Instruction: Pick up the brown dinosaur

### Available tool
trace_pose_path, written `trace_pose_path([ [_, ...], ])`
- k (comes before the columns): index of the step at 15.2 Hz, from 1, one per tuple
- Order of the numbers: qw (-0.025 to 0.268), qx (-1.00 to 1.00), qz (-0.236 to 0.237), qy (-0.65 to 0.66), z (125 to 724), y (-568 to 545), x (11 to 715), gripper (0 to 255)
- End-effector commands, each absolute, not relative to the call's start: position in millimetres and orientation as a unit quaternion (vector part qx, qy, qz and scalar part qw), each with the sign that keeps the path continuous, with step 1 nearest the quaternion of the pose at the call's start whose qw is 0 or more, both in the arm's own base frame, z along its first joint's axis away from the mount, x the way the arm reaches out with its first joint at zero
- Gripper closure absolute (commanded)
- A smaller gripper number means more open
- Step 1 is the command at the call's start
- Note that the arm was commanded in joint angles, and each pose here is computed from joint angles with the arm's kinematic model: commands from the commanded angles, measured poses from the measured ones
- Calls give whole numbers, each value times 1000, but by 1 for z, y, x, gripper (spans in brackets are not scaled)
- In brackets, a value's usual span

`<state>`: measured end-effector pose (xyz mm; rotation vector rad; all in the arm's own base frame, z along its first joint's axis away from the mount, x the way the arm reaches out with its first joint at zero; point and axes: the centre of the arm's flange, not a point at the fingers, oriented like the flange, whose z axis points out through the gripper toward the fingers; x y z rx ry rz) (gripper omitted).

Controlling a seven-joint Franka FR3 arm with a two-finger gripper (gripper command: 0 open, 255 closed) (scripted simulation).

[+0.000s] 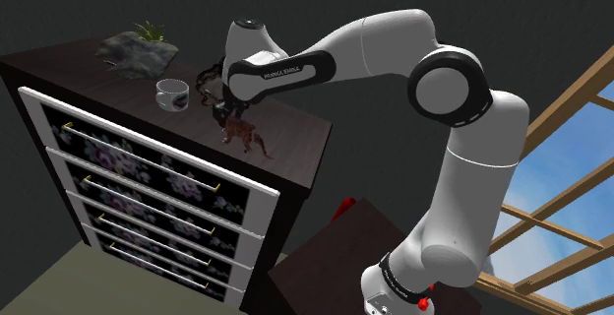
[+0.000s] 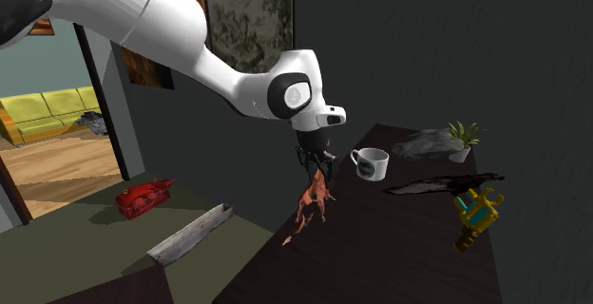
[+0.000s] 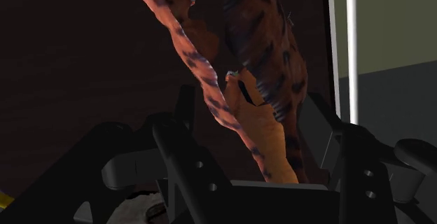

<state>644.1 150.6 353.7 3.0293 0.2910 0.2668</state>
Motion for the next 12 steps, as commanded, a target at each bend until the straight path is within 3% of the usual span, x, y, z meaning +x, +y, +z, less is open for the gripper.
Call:
trace_pose_path([
  [1, 43, 991, 87, 95, 365, 150, 645, 255],
  [12, 43, 991, 87, 95, 414, 150, 645, 255],
])
